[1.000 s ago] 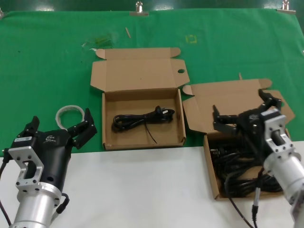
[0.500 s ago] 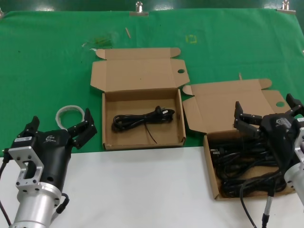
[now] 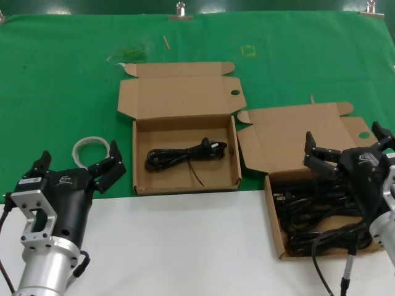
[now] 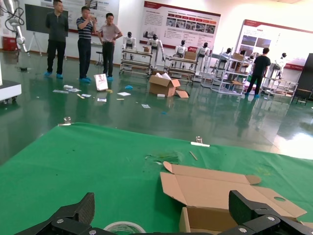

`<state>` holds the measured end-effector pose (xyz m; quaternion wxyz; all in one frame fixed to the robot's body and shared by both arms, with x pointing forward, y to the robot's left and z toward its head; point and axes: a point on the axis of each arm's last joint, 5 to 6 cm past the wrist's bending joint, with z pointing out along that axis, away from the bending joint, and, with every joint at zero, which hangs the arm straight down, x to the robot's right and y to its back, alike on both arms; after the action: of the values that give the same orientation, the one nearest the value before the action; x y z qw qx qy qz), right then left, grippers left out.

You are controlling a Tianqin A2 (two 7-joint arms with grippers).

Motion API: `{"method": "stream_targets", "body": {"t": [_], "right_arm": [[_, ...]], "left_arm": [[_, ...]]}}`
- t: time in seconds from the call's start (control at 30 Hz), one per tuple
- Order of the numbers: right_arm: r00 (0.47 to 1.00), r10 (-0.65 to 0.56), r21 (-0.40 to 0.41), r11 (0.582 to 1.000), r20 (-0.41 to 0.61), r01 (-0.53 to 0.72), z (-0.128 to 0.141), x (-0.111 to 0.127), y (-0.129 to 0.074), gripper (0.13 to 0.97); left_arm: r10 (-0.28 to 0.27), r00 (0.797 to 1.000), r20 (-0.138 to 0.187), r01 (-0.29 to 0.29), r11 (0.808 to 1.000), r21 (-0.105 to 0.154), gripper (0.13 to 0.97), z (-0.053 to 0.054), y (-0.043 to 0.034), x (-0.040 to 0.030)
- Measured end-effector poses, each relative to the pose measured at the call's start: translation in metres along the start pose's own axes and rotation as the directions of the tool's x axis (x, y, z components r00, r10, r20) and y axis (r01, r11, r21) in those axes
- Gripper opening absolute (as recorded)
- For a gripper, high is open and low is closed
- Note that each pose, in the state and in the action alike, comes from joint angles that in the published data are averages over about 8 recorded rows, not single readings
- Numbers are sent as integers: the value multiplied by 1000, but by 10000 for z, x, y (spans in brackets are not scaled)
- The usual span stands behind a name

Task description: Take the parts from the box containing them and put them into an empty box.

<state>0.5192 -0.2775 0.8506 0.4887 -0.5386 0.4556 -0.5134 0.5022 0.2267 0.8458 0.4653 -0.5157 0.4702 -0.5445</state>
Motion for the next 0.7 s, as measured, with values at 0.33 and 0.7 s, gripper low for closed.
{"method": "stream_targets", "body": {"t": [0.33, 0.7], "right_arm": [[1000, 0, 0, 1000, 0, 0, 0, 0, 0, 966], [1000, 0, 0, 1000, 0, 0, 0, 0, 0, 966]], "left_arm": [[0, 1000, 0, 0, 1000, 0, 966, 0, 0, 0], [0, 1000, 0, 0, 1000, 0, 966, 0, 0, 0]]}}
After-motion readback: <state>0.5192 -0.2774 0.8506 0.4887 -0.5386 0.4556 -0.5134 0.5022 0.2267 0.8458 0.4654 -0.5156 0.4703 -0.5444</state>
